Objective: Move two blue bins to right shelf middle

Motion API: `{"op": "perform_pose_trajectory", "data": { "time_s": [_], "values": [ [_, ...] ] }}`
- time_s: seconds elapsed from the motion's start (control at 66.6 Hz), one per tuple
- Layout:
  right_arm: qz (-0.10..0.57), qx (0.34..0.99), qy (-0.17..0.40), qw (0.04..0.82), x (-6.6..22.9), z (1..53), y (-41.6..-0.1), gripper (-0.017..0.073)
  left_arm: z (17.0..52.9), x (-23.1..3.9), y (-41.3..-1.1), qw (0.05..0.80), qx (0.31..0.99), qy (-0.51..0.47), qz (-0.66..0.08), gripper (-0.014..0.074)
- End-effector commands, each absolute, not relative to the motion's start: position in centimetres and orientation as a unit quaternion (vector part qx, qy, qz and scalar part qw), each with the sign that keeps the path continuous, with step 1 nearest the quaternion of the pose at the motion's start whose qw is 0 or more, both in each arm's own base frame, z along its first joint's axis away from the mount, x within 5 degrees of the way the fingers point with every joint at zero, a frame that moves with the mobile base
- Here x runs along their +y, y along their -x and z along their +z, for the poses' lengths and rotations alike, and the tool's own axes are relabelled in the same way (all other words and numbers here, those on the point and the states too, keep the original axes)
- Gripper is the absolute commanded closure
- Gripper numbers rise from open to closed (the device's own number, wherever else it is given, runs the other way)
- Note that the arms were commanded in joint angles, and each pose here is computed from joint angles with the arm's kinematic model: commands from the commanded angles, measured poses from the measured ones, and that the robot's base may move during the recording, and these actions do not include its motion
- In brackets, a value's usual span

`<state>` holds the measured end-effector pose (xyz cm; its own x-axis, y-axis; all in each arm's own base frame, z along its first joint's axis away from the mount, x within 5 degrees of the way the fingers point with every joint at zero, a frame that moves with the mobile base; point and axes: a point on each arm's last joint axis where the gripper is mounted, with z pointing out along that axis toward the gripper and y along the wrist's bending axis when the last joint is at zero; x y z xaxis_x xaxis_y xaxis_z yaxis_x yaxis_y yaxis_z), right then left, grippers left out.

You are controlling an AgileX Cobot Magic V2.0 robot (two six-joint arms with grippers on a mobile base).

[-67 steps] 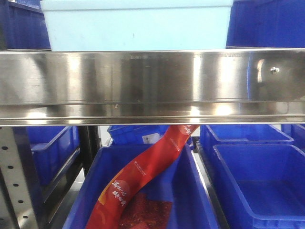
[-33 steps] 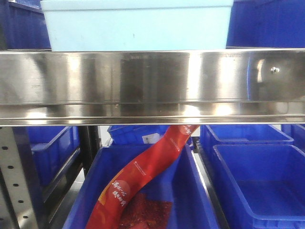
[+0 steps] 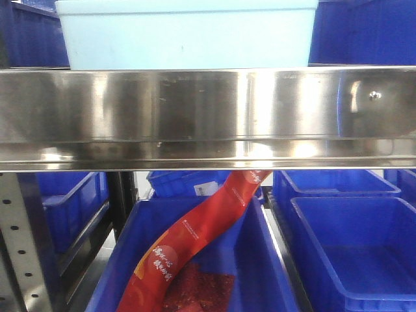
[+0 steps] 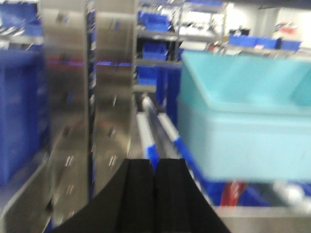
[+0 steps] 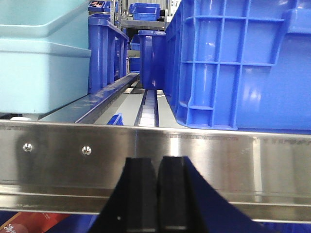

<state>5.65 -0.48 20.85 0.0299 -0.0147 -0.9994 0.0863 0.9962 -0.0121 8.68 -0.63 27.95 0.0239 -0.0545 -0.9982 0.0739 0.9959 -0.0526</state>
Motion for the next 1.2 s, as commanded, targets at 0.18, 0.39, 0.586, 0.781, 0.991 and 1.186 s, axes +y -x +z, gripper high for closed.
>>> {"op": "perform_pose_trajectory", "data": {
  "time_s": [0.18,0.39,0.586,0.781,0.991,1.186],
  "values": [
    [-0.037,0.686,-0.028,0.727,-0.5,21.1,-5.6,0.0723,23.1,-0.4,-6.9,0.72,0.692,-0.003,-0.043,0.0704],
    [-0.037,0.686,-0.028,0.727,-0.5,21.1,-5.6,0.0723,21.5,-0.4,-5.9,0.736,0.676,-0.003,-0.044,0.0704],
    [-0.037,0.686,-0.028,0.727,-0.5,21.1,-5.6,0.0723,21.3,-0.3,-5.6,0.736,0.676,-0.003,-0.043,0.0704],
    [-0.037,0.686,-0.028,0.727,-0.5,21.1,-5.6,0.0723,21.3,-0.3,-5.6,0.734,0.678,-0.002,-0.043,0.0704],
    [-0.037,0.686,-0.028,0.727,-0.5,21.1,-5.6,0.0723,21.3,0.0,-5.6,0.737,0.675,0.02,-0.018,0.0704],
    [-0.037,0.686,-0.028,0.727,-0.5,21.1,-5.6,0.0723,21.3,0.1,-5.6,0.737,0.675,0.024,-0.014,0.0704]
  ]
}}
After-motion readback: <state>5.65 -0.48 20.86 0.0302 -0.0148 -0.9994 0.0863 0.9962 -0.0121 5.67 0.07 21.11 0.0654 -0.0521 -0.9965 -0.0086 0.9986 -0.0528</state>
